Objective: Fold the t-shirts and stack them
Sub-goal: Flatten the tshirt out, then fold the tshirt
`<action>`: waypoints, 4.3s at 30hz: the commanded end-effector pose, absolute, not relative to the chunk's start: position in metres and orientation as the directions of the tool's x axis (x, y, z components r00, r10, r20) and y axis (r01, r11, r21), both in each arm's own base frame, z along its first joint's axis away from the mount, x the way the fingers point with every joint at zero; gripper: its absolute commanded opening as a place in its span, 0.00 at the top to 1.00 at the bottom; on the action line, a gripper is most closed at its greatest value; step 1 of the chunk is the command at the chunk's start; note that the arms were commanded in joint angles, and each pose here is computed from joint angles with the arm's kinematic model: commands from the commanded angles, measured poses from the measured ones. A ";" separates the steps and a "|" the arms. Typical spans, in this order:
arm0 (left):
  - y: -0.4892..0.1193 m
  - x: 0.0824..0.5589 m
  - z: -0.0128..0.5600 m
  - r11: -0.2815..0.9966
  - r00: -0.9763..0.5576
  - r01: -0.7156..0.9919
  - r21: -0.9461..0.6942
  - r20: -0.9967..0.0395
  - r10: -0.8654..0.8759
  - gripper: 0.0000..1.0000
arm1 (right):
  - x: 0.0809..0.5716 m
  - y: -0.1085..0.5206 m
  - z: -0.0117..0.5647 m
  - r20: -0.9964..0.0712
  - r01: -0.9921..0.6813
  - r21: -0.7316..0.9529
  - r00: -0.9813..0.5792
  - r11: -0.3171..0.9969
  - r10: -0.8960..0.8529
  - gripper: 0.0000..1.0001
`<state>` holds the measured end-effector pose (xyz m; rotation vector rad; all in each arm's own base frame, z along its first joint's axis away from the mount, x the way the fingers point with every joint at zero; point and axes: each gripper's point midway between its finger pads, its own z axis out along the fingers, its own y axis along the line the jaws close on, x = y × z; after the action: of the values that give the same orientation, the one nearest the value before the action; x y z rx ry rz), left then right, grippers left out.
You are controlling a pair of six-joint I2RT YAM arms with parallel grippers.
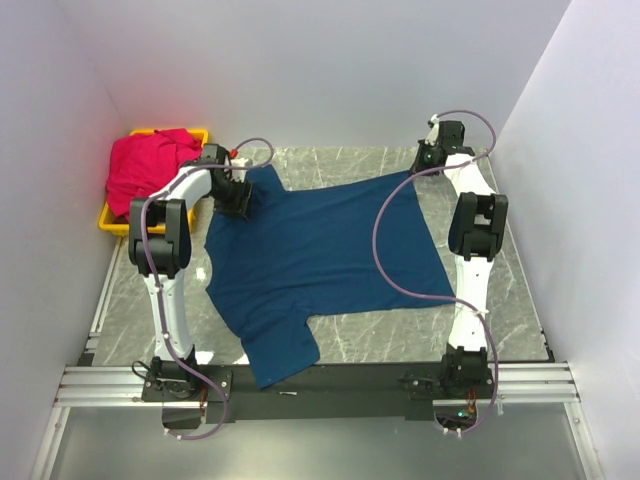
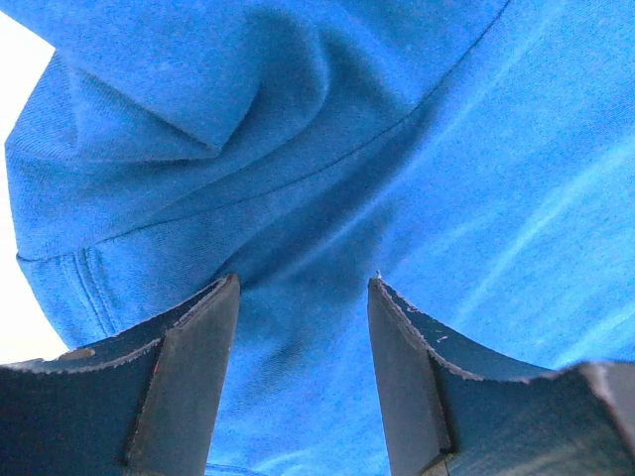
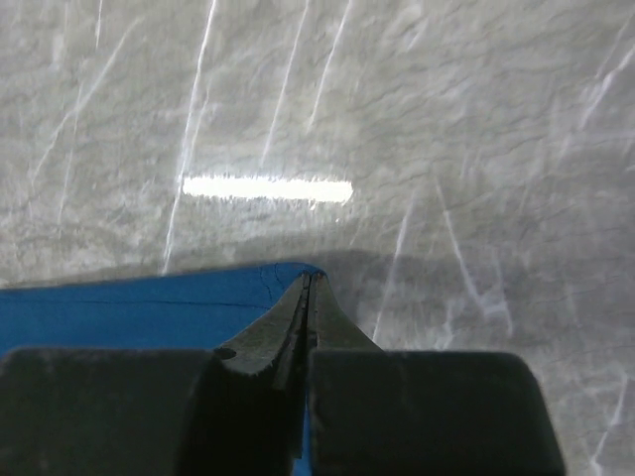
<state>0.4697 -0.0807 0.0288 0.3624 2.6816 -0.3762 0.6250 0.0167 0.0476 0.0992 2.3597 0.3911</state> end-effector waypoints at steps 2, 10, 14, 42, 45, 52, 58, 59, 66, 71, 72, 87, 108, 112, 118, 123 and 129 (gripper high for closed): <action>-0.068 0.475 0.020 0.941 -0.894 0.278 -0.193 -0.409 0.180 0.38 | 0.650 -0.007 0.091 -0.763 -0.002 0.230 -0.621 0.973 0.179 1.00; -0.083 0.464 0.077 0.895 -0.830 0.377 -0.240 -0.516 0.211 0.34 | 0.636 -0.010 0.133 -0.779 -0.028 0.183 -0.614 0.983 0.128 0.47; -0.078 0.437 0.093 0.881 -0.815 0.424 -0.211 -0.513 0.270 0.33 | 0.597 -0.005 0.168 -0.771 -0.132 0.116 -0.636 0.984 0.006 0.47; -0.047 0.383 0.036 0.914 -0.900 0.356 -0.192 -0.334 0.280 0.37 | 0.323 0.005 0.008 -0.032 -0.590 -0.011 -0.807 0.807 -0.590 0.76; -0.045 0.371 0.027 0.913 -0.908 0.358 -0.195 -0.300 0.292 0.37 | 0.303 0.002 0.004 0.011 -0.604 0.007 -0.797 0.797 -0.604 0.76; -0.036 0.328 0.012 0.909 -0.921 0.371 -0.190 -0.203 0.333 0.40 | 0.277 0.002 0.014 0.008 -0.625 0.026 -0.780 0.780 -0.625 0.75; -0.038 0.344 0.047 0.890 -0.892 0.416 -0.185 -0.273 0.360 0.40 | 0.315 0.033 0.068 -0.194 -0.585 0.168 -0.809 0.793 -0.556 0.71; -0.047 0.353 0.061 0.880 -0.885 0.420 -0.222 -0.313 0.344 0.39 | 0.325 0.029 0.078 -0.226 -0.554 0.186 -0.828 0.811 -0.514 0.70; -0.069 0.489 0.139 0.910 -0.773 0.338 -0.239 -0.622 0.123 0.35 | 0.471 0.012 0.152 -0.558 -0.375 0.149 -0.796 0.915 -0.235 0.67; -0.067 0.560 0.136 0.940 -0.745 0.219 -0.262 -0.667 -0.012 0.34 | 0.542 -0.009 0.151 -0.637 -0.212 0.092 -0.763 0.973 -0.106 0.67; -0.065 0.574 0.132 0.944 -0.733 0.206 -0.258 -0.680 -0.026 0.34 | 0.549 -0.011 0.140 -0.630 -0.179 0.104 -0.773 0.978 -0.075 0.67; -0.035 0.610 0.061 0.988 -0.723 -0.016 -0.156 -0.680 -0.119 0.44 | 0.580 -0.012 0.084 -0.633 -0.059 0.169 -0.772 0.984 0.062 0.68; -0.054 0.616 0.032 0.987 -0.752 0.004 -0.161 -0.651 -0.103 0.44 | 0.573 0.018 0.030 -0.546 -0.075 0.156 -0.838 0.985 0.023 0.63; -0.058 0.616 0.029 0.988 -0.756 0.012 -0.151 -0.648 -0.090 0.45 | 0.572 0.022 0.027 -0.539 -0.083 0.141 -0.842 0.986 0.006 0.64; -0.059 0.615 0.025 0.989 -0.762 0.009 -0.148 -0.641 -0.089 0.52 | 0.571 0.022 0.025 -0.532 -0.085 0.131 -0.847 0.988 -0.002 0.80; -0.064 0.617 0.028 0.985 -0.760 0.031 -0.170 -0.644 -0.087 0.76 | 0.572 0.021 0.025 -0.533 -0.080 0.125 -0.846 0.989 -0.001 1.00; -0.065 0.631 0.053 0.984 -0.709 0.050 -0.169 -0.701 -0.084 0.96 | 0.576 0.025 0.041 -0.565 -0.098 0.153 -0.825 0.983 0.006 1.00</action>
<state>0.6160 -0.0592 0.0335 -0.0581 2.4123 -0.2038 0.5667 0.0209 0.0244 -0.0542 2.5794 0.2204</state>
